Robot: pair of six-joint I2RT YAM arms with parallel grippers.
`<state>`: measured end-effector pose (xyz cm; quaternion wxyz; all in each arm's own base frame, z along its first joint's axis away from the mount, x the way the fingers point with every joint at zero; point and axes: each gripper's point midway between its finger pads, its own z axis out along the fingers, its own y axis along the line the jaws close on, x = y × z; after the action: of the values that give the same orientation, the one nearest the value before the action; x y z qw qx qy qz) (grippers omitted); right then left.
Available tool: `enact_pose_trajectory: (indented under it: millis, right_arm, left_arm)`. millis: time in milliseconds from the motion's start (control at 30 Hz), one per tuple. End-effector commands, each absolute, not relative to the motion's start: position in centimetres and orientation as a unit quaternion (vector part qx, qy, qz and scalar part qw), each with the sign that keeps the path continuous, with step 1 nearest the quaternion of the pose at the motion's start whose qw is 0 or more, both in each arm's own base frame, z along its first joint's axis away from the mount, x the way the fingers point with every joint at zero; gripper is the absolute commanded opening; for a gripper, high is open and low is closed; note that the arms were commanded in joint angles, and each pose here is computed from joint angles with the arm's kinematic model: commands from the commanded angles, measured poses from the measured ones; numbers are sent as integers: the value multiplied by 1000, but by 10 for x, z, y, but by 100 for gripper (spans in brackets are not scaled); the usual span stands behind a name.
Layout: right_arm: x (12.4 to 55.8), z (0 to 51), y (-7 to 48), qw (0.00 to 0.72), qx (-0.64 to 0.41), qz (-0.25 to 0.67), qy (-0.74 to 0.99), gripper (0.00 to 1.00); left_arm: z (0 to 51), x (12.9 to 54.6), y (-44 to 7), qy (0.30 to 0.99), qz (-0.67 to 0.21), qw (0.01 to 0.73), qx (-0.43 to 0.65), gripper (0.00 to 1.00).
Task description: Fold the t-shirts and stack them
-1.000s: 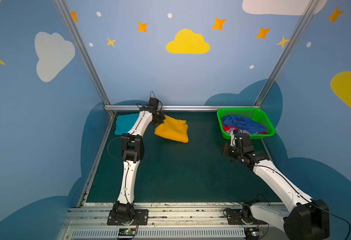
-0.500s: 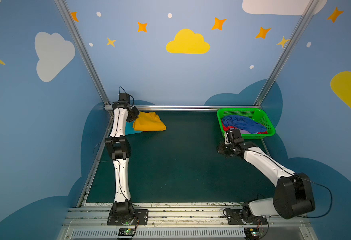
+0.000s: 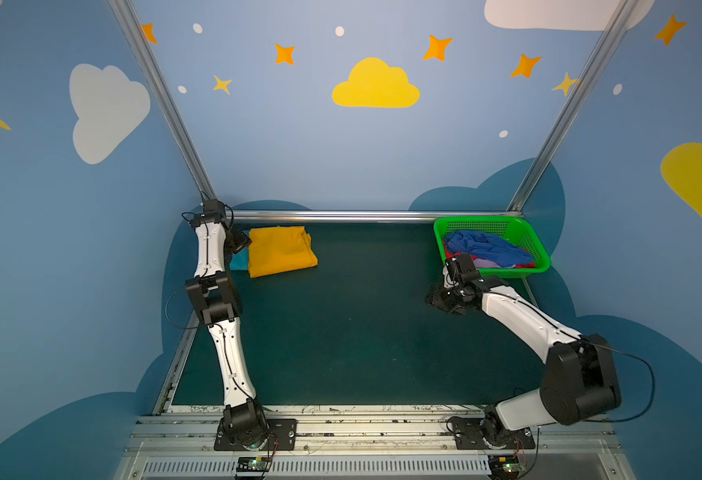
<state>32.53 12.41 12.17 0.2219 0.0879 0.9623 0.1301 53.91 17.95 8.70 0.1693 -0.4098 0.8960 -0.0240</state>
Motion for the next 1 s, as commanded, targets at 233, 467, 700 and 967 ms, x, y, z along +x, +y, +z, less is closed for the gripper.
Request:
enact_pose_trajectory:
  millis: [233,467,700,967]
  right_arm:
    - [293,206,26,531,58,-21,845,87]
    - [283,182,10,558,17,-78,826,87]
    - [296,120,-3,548,25,-113,829,95]
    - [364,119,9,525,40,-63,848,95]
  left_arm:
    - [258,419,118,815,13,385,-434,100]
    - [248,325,89,731,16,563,-385,100]
    - [130,276,98,783,123,501,-349,100]
    - [123,301,91,760,100,574,-289,100]
